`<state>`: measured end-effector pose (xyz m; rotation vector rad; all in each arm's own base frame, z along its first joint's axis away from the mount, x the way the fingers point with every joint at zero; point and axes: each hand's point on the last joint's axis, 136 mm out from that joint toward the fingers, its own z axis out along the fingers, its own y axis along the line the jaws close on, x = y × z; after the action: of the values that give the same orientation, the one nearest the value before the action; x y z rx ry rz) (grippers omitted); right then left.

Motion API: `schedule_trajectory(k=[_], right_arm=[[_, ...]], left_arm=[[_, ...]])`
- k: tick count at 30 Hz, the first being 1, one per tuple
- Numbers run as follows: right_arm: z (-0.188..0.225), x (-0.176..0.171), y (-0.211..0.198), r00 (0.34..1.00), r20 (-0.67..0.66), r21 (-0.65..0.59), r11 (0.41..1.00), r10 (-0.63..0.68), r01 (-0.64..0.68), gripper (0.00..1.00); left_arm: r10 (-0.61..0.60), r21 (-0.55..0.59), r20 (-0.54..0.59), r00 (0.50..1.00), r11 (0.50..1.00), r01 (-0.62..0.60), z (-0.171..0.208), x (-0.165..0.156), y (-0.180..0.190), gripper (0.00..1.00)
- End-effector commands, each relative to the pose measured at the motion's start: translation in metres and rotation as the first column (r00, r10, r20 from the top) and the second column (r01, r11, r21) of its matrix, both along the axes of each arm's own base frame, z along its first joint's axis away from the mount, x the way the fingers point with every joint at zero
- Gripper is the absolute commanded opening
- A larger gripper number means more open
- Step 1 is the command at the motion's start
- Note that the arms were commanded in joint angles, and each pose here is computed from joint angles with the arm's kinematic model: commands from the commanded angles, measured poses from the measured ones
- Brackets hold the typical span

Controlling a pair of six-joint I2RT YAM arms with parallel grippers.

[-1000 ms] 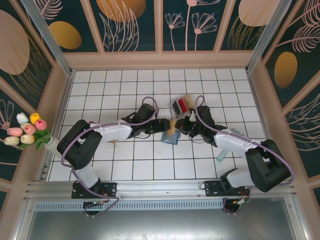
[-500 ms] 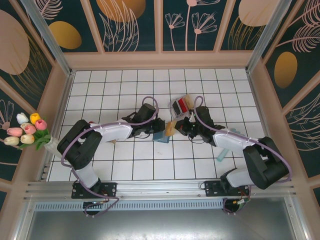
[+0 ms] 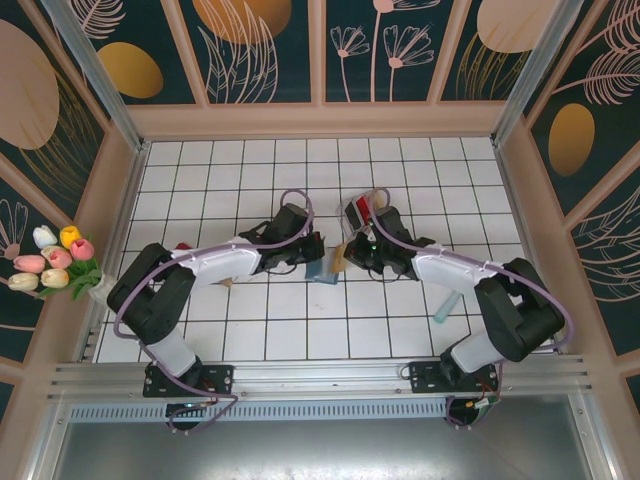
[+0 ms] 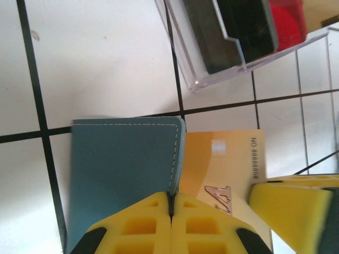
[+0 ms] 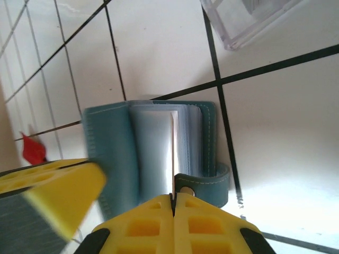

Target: Put the credit cards into the card holder

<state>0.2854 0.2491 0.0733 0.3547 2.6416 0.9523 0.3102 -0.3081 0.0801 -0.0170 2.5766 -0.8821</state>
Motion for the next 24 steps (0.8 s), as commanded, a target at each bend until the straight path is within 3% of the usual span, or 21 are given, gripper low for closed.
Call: schedule_trajectory(k=[1, 4, 7, 15, 24], right_arm=[[-0.016, 0.001, -0.020, 1.000, -0.010, -0.162, 0.987, -0.019, 0.017, 0.00], [-0.018, 0.003, -0.026, 1.000, -0.007, -0.214, 0.977, -0.018, 0.016, 0.00], [-0.016, 0.004, -0.031, 1.000, 0.003, -0.251, 0.968, -0.006, 0.006, 0.00], [0.001, 0.004, -0.035, 0.999, 0.044, -0.209, 0.978, 0.019, -0.009, 0.00], [0.004, 0.003, -0.039, 0.995, 0.080, -0.239, 0.970, 0.063, -0.043, 0.00]], left_arm=[[0.006, -0.133, -0.016, 1.000, 0.991, -0.008, 0.022, -0.001, 0.008, 0.00], [0.016, -0.257, -0.055, 0.998, 0.966, -0.029, 0.029, -0.003, 0.017, 0.00], [0.022, -0.279, -0.082, 0.996, 0.959, -0.044, 0.023, -0.009, 0.024, 0.00], [0.065, -0.090, -0.140, 0.988, 0.993, -0.078, -0.040, -0.029, 0.057, 0.00], [0.071, -0.055, -0.143, 0.987, 0.995, -0.079, -0.051, -0.030, 0.062, 0.00]])
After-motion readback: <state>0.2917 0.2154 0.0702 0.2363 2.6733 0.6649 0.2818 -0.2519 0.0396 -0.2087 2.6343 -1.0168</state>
